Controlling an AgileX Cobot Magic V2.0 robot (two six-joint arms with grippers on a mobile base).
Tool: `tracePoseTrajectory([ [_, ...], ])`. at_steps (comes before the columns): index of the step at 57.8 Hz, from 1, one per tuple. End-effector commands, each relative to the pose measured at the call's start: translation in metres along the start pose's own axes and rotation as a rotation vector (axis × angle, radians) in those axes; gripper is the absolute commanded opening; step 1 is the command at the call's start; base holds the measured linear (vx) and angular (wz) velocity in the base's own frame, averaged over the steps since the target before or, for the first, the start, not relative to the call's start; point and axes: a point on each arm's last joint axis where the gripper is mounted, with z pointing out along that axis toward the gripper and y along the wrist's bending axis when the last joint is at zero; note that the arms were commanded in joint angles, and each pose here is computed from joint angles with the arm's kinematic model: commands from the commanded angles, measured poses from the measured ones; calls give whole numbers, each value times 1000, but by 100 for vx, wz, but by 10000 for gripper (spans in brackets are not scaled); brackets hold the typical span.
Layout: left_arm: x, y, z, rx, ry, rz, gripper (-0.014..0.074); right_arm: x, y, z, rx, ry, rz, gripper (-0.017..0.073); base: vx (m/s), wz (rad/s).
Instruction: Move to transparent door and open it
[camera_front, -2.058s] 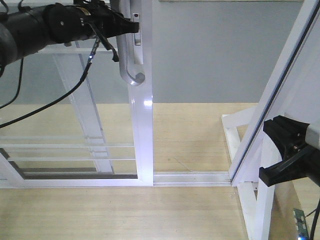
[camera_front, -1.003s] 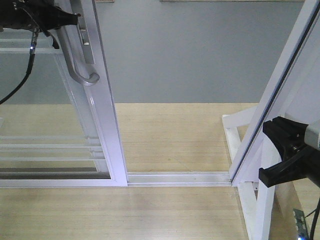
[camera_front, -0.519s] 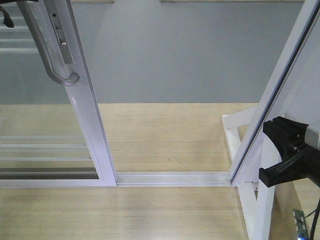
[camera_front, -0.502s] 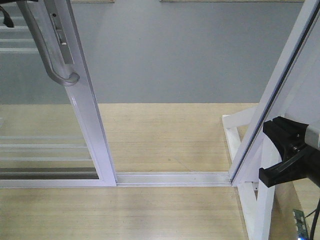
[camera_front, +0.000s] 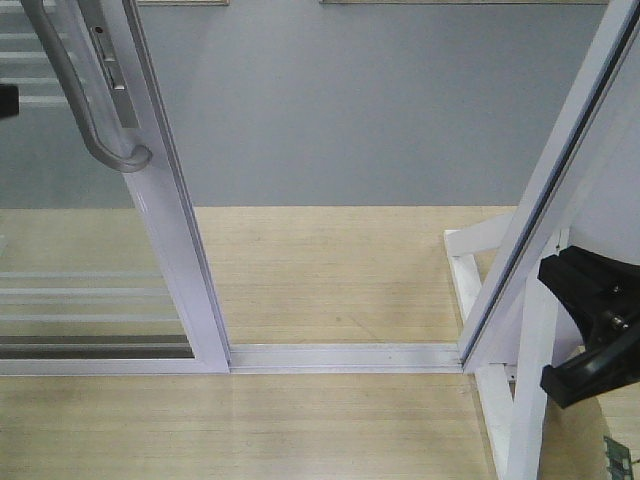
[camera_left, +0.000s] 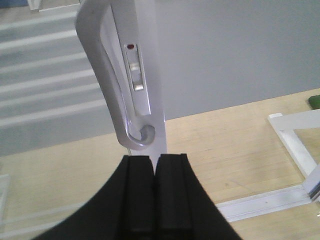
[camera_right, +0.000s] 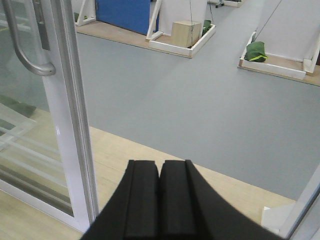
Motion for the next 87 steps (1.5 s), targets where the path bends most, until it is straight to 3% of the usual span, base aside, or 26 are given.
tracePoseTrajectory([
  [1, 11, -5, -23, 5, -137, -38, 0, -15, -2, -10, 17, -95, 4, 57, 0, 0],
  [15, 93, -25, -53, 83, -172, -77, 0, -18, -1, -23, 16, -161, -1, 57, 0, 0],
  [26, 119, -32, -78, 121, -271, -158, 0, -18, -1, -24, 15, -161, -1, 57, 0, 0],
  [30, 123, -33, -87, 132, -319, -182, 0, -18, 0, -24, 12, -153, -2, 57, 0, 0],
  [38, 126, -35, -100, 143, -370, -178, 0, -17, 0, -24, 10, -150, -2, 57, 0, 0],
  [71, 129, -38, -103, 170, -350, -173, 0, -17, 0, -24, 10, -150, -2, 57, 0, 0],
  [76, 127, -36, -101, 150, -359, -185, 0, -17, 0, -24, 10, -150, -2, 57, 0, 0],
  [87, 124, -23, -102, 17, -408, -237, 0, -17, 0, -24, 10, -150, -2, 57, 0, 0],
])
